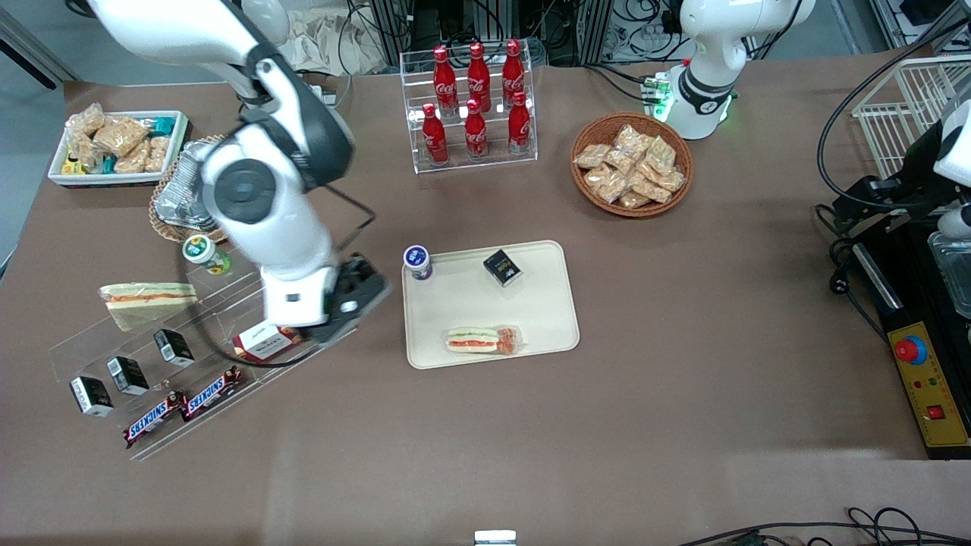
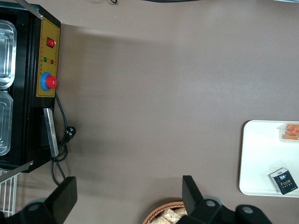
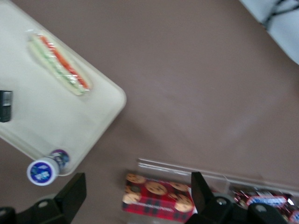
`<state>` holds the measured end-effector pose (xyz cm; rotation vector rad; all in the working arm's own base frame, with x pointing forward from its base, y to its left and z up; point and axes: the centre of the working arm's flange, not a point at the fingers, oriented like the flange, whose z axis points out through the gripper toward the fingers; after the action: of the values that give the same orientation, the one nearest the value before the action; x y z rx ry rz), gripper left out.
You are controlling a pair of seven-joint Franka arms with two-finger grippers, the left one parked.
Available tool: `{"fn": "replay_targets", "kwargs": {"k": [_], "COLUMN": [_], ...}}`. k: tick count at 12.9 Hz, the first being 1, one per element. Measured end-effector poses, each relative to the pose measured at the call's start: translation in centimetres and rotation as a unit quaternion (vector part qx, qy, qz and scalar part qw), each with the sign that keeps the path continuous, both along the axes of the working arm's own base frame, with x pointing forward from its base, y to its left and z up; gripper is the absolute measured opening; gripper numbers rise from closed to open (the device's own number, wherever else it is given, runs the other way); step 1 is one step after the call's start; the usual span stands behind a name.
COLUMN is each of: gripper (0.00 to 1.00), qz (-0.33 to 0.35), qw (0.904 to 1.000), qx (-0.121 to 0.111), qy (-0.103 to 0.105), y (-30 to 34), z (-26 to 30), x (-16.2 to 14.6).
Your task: Place sandwich on tray
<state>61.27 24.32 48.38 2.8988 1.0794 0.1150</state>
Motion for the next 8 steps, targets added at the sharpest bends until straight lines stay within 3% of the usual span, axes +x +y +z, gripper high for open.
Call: {"fn": "replay_targets", "kwargs": {"k": [4, 8], "gripper": [1.00, 1.00], "qz": [-0.099, -0.191], "qw": [0.9950, 0.9816], "qx": [0.002, 0.002], "qy": [0.017, -0.001], "y": [-11.1, -21.0], "z": [3.8, 9.2], "x": [1.0, -0.4]}}
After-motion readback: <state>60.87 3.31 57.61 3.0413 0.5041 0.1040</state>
